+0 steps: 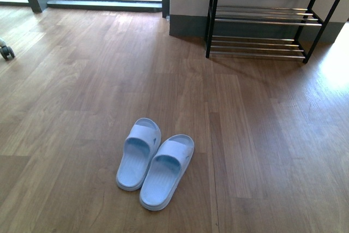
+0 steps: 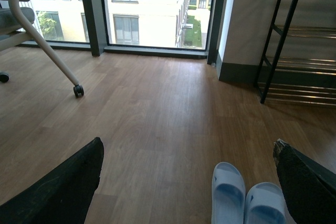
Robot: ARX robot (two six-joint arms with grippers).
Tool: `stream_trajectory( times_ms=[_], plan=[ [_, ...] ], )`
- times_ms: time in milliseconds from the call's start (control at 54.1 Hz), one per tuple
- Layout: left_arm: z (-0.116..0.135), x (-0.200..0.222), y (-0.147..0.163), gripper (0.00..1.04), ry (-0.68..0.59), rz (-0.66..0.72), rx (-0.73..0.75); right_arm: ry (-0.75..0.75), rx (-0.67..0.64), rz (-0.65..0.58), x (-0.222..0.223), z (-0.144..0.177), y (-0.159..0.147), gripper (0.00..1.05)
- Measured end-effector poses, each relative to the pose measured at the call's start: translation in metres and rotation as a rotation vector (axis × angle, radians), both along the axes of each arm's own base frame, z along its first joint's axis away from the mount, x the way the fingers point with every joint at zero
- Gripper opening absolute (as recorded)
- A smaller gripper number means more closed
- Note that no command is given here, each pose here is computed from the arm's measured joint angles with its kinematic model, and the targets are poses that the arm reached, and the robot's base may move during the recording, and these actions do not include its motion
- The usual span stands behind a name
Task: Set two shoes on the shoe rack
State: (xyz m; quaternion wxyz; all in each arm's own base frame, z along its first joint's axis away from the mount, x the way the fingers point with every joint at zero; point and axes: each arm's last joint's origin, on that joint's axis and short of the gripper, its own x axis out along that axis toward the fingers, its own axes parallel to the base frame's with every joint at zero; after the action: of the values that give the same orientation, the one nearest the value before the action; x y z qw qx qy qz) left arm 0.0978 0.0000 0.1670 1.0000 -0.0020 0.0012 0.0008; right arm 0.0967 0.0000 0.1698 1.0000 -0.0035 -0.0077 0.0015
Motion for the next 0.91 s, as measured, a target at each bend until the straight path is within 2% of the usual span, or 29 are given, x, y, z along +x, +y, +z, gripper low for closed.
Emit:
stream_trajectory(
  times_ms=[906],
  plan=[
    [-0.0001, 0.0, -0.0001, 0.95, 0.001, -0.004, 0.0, 0.003, 0.002, -0.002, 0.0002, -0.0003, -0.0001, 0.95]
  ],
)
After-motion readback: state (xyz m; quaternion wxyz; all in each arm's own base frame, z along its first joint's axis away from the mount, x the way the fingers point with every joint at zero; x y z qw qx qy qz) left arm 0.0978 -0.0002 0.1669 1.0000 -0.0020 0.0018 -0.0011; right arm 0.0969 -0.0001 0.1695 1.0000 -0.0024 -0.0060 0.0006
